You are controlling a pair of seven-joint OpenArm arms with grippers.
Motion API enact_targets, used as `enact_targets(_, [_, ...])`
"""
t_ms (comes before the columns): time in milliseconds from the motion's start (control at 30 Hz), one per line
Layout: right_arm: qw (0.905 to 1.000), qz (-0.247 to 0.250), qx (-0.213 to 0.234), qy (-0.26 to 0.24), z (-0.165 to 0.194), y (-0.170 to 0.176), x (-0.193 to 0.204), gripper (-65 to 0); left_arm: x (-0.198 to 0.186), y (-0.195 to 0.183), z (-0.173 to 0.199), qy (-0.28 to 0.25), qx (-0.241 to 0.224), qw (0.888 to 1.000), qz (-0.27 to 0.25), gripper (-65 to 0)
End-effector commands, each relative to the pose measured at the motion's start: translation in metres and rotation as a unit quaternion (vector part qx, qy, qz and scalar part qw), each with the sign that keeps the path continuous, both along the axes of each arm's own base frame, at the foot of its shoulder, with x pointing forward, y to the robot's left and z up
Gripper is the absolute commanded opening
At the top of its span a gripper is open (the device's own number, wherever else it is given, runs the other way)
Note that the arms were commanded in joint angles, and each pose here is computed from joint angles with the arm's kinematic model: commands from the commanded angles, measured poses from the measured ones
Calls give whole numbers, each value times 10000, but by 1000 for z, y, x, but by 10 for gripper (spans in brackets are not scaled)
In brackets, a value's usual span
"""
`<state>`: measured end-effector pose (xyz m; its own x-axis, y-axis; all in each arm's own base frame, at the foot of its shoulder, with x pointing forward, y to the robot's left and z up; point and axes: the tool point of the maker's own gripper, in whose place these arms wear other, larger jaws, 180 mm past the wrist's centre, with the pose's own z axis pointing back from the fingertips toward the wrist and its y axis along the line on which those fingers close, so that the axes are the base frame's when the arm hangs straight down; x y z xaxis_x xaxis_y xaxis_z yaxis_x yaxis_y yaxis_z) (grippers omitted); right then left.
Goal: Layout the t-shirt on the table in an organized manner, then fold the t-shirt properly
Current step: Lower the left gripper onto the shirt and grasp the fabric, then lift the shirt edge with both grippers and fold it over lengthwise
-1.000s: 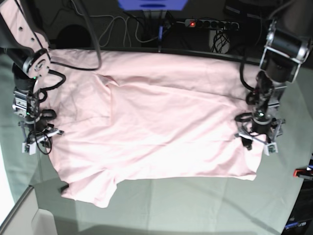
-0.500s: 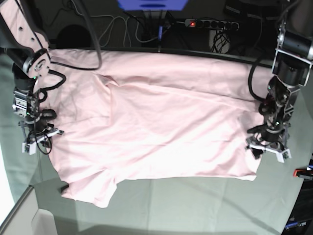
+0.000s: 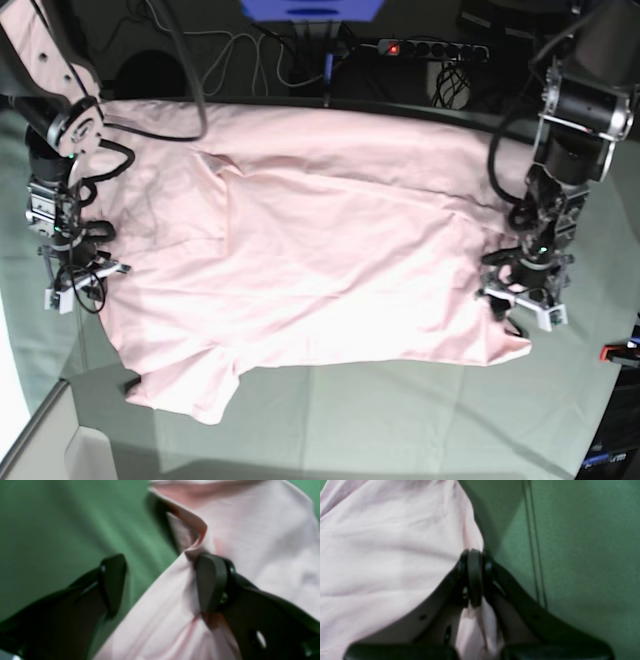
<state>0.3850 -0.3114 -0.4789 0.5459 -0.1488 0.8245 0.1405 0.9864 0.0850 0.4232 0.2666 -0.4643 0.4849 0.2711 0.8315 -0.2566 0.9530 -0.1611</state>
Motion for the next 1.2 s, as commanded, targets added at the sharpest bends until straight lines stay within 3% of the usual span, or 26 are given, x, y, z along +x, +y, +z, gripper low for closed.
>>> enact_targets(0, [9993,88,-57,351,-9,-1,-7,-650,8,-5,5,18,-115,9999,-92,-221])
enact_targets(233, [9993,85,-64,351,-8,-2,-7,-650,8,-9,5,0,-147,9998,-132,-225])
enact_targets(300, [9993,85,-64,359,-9,-2,-8,-650,7,-9,4,7,-146,9998,-129,-253])
enact_targets(600, [9993,85,-64,359,-9,-2,-8,-650,6,-5,4,16,-132,9999,-83,-650])
enact_targets(800, [9993,88,-57,359,-9,-1,-8,-650,3,-6,3,10,-158,9998,-96,-650])
enact_targets(1033, [9996,97,-11,279,-8,4,-5,-650,-1,-37,43,-707,-203,9947,-716,-650])
enact_targets(1167, [9996,265,4,125,-3,11,-7,-650,-13,-24,56,-950,-289,9937,-517,-650])
